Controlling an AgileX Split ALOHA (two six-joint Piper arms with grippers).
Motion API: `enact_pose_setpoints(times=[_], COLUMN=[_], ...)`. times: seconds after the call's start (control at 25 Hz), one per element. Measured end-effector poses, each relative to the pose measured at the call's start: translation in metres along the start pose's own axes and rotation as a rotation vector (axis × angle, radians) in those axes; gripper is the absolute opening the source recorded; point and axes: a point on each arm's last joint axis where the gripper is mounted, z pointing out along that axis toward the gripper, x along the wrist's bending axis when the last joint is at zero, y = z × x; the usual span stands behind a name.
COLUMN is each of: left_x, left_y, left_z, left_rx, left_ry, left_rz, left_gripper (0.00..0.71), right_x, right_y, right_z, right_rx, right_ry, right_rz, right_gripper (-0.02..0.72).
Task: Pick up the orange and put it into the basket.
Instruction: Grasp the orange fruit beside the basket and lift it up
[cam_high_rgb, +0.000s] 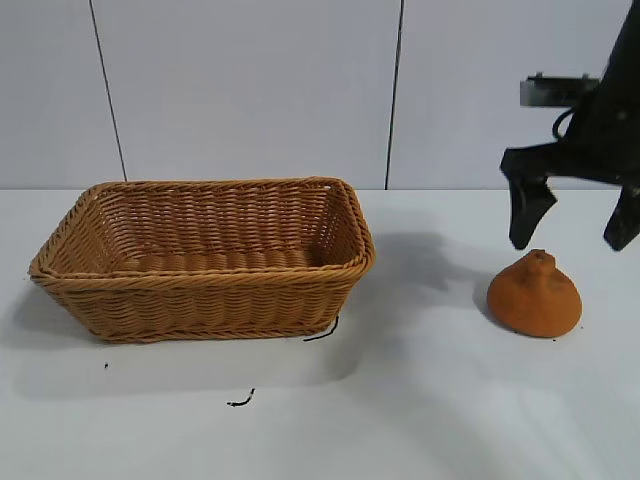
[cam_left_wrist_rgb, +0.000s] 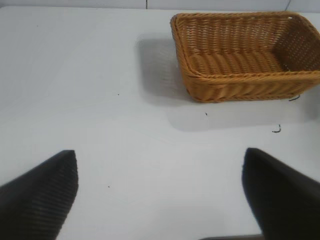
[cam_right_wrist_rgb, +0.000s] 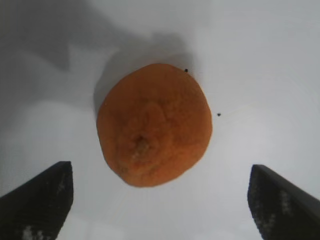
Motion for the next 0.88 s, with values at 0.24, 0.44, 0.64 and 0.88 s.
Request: enact_pose_setpoints(times=[0.24, 0.44, 0.64, 0.88], left_x=[0.000, 0.000, 0.000, 0.000], left_y=[0.000, 0.000, 0.000, 0.000], left_z=[0.000, 0.000, 0.000, 0.000], left_rx=[0.000, 0.000, 0.000, 0.000], left_ry=[0.000, 0.000, 0.000, 0.000], left_rz=[0.000, 0.000, 0.000, 0.000], left_gripper=[0.639, 0.639, 0.639, 0.639], right_x=[0.000, -0.002, 0.002, 0.015], right_y=[0.003, 0.007, 0.023, 0.044], right_z=[-0.002, -0.022, -0.063, -0.138], right_rx=[-0.034, -0.086, -0.173, -0.309], right_ry=[-0.004, -0.034, -0.030, 0.023], right_rz=[-0.004, -0.034, -0.040, -0.038], right_gripper=[0.442, 0.071, 0.025, 0.025])
